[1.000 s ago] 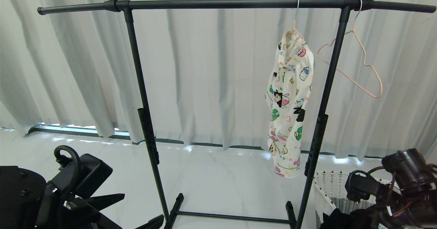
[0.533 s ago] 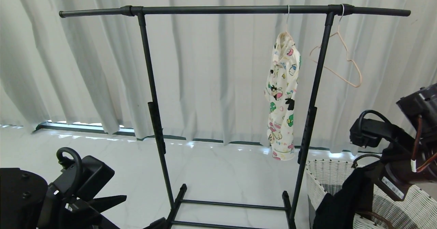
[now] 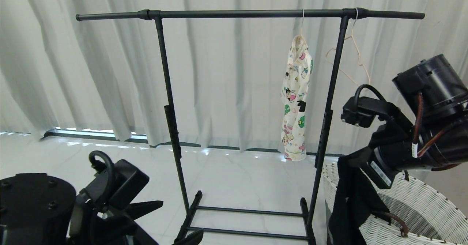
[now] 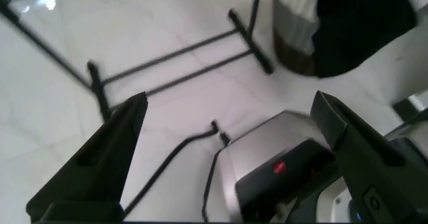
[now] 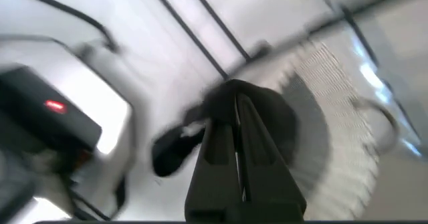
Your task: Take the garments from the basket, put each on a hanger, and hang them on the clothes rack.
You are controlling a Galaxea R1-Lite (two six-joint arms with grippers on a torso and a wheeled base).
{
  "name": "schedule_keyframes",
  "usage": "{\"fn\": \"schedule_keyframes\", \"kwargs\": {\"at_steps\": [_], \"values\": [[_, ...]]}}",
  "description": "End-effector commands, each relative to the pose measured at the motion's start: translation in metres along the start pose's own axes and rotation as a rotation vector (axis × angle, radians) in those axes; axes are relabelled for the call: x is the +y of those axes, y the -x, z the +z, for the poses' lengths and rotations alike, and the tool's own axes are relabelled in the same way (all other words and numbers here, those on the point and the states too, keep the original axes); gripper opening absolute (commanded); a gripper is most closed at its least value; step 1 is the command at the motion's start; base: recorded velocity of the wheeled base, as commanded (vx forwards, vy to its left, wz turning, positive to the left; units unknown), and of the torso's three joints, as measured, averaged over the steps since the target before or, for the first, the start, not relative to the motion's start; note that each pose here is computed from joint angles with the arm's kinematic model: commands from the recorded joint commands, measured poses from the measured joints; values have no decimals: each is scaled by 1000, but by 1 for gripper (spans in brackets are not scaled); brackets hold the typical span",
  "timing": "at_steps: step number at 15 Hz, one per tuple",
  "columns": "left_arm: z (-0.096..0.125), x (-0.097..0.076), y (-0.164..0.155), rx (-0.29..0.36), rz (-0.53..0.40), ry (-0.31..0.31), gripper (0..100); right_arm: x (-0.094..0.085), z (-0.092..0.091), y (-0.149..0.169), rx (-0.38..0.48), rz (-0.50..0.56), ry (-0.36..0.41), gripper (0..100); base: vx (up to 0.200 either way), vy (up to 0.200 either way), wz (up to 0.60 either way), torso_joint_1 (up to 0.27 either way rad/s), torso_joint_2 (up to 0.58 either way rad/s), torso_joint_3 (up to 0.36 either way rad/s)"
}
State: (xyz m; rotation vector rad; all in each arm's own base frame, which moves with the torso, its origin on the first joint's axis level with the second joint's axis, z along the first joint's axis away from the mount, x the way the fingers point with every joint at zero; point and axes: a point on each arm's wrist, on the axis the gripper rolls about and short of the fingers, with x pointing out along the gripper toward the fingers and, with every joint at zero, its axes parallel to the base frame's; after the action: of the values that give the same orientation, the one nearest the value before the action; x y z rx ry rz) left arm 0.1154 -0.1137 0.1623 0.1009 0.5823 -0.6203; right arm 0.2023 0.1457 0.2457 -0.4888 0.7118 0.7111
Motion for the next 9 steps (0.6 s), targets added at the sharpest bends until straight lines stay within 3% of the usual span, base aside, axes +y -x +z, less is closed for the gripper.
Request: {"fn": "schedule_keyframes", "kwargs": {"at_steps": [1, 5, 7, 9], "values": [[14, -11, -25, 13, -38, -15, 100, 9, 19, -15, -20, 75, 15, 0, 0, 0, 0, 0, 0, 0], [43, -42, -40, 10, -306, -59, 100, 17, 35, -15, -66, 181, 31, 0, 0, 0, 0, 0, 0, 0], [46, -53, -55, 38, -329, -70, 100, 17, 36, -14, -72, 203, 32, 0, 0, 0, 0, 0, 0, 0], [59, -65, -90, 76, -318, 12, 100, 18, 36, -13, -79, 223, 34, 0, 0, 0, 0, 0, 0, 0]]}}
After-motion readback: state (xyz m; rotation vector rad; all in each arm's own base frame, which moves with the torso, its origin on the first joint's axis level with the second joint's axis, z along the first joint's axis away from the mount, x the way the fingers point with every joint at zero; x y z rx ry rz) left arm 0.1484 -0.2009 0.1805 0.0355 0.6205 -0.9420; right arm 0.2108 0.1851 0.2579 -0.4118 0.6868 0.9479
